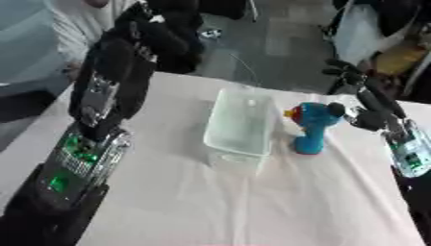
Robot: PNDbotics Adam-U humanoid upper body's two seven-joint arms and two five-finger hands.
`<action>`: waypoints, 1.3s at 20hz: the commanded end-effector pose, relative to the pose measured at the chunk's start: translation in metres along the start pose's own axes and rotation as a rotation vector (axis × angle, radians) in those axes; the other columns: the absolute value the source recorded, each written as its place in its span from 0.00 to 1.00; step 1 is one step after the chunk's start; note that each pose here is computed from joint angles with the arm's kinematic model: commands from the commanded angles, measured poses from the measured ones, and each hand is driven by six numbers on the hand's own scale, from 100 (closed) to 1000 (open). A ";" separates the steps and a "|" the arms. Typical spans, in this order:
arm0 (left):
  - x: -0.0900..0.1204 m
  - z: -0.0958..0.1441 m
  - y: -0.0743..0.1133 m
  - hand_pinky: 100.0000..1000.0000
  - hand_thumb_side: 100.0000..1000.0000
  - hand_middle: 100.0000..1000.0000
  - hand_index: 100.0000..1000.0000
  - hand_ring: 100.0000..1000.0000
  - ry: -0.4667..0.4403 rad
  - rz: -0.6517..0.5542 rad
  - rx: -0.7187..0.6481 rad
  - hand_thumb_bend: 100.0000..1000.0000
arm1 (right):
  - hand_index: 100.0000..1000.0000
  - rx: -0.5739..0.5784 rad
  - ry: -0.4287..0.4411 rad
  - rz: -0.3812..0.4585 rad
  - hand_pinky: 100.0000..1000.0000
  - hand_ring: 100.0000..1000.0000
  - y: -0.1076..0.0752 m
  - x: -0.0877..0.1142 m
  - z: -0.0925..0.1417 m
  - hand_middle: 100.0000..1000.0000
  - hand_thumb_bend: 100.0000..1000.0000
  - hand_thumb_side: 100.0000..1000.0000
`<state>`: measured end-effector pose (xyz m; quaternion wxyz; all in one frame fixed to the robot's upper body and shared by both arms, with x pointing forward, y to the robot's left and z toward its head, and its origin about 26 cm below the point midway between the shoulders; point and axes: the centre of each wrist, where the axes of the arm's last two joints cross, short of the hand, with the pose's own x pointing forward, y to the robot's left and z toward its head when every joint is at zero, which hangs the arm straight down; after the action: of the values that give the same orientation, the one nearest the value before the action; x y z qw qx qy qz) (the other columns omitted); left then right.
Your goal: Pick up objects on the table and place them in the box.
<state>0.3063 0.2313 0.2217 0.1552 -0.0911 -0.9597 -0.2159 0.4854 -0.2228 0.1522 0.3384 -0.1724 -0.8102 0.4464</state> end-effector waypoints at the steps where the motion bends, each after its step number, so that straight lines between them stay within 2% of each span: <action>1: 0.005 -0.007 0.004 0.47 0.91 0.78 0.62 0.53 -0.030 -0.010 -0.010 0.18 | 0.88 -0.026 -0.026 0.037 0.78 0.55 -0.022 0.005 -0.008 0.96 0.89 1.00; 6: 0.005 -0.008 0.004 0.47 0.91 0.78 0.62 0.53 -0.033 -0.009 -0.009 0.18 | 0.89 0.017 -0.025 0.049 0.80 0.57 -0.019 0.002 -0.009 0.97 0.90 1.00; 15: 0.005 -0.011 0.003 0.47 0.91 0.78 0.62 0.53 -0.042 -0.006 -0.009 0.18 | 0.91 0.153 0.020 0.063 0.83 0.58 -0.006 -0.021 0.001 0.98 0.90 1.00; 26: 0.005 -0.013 0.002 0.47 0.91 0.78 0.62 0.53 -0.048 -0.002 -0.015 0.18 | 0.92 0.197 0.059 0.072 0.83 0.58 0.004 -0.032 0.008 0.98 0.89 1.00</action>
<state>0.3073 0.2292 0.2266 0.1479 -0.0934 -0.9596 -0.2202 0.5012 -0.2355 0.1326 0.3554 -0.1707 -0.7564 0.5219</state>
